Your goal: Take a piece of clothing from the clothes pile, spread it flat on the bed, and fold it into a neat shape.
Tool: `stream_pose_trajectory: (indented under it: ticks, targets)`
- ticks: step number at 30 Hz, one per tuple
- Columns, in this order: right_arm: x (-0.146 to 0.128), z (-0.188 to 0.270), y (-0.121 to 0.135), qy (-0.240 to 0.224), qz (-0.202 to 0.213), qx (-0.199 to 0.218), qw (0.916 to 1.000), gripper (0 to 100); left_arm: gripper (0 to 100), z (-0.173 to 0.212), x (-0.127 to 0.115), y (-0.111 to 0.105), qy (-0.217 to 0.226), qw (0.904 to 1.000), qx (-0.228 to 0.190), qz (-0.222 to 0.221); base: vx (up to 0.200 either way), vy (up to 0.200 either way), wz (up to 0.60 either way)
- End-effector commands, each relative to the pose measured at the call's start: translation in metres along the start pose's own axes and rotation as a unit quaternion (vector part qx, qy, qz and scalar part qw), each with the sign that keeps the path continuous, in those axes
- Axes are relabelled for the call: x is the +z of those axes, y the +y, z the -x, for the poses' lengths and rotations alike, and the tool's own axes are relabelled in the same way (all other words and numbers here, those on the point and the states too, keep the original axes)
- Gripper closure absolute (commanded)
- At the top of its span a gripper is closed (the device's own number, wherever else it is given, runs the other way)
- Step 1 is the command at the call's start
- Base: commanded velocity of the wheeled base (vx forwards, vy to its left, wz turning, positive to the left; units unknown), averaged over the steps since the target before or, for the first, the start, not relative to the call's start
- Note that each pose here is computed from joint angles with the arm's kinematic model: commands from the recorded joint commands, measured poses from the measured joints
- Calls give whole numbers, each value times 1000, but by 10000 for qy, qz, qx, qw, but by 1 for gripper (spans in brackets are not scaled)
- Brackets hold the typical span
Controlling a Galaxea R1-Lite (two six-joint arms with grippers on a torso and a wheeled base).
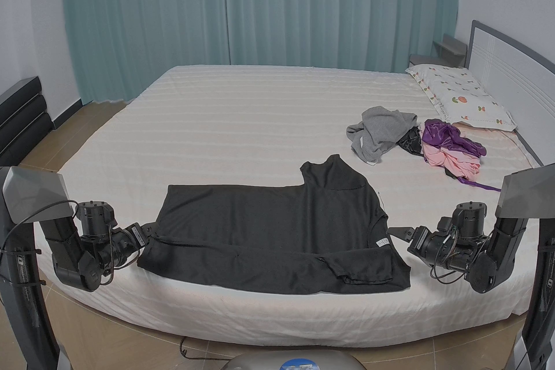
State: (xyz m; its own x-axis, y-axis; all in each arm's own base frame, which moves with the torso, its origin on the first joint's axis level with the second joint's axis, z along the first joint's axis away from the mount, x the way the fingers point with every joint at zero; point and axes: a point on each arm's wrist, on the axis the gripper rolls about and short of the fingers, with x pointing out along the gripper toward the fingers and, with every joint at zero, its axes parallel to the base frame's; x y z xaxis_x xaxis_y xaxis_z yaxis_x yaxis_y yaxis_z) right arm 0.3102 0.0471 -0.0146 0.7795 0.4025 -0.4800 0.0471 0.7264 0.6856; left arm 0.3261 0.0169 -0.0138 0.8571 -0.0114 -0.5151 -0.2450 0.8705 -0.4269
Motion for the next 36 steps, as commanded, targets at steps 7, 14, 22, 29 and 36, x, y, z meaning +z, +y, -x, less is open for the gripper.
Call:
stream_pose_trajectory:
  ticks: [7, 14, 22, 29, 36]
  targets:
    - [-6, 23, 4, -3, -306, -18, 9995, 0, 0, 24, 11, -6, -143, 9983, -141, 544, 0, 0, 0]
    - [-10, 26, 4, 72, -314, -72, 9995, 0, 0, 28, 2, -4, 162, 9955, -242, 905, 0, 171, 0]
    - [-13, 25, 5, 120, -283, -62, 9995, 0, 0, 25, -3, 3, 257, 9950, -126, 954, 0, 0, 0]
    - [-11, 25, 4, 83, -272, -65, 9996, 0, 0, 28, -6, 1, 316, 9947, -141, 968, 86, 0, 0]
    - [-12, 25, 0, 112, -176, -133, 9997, 0, 0, 31, -11, -4, 402, 9949, -194, 906, 86, 0, 0]
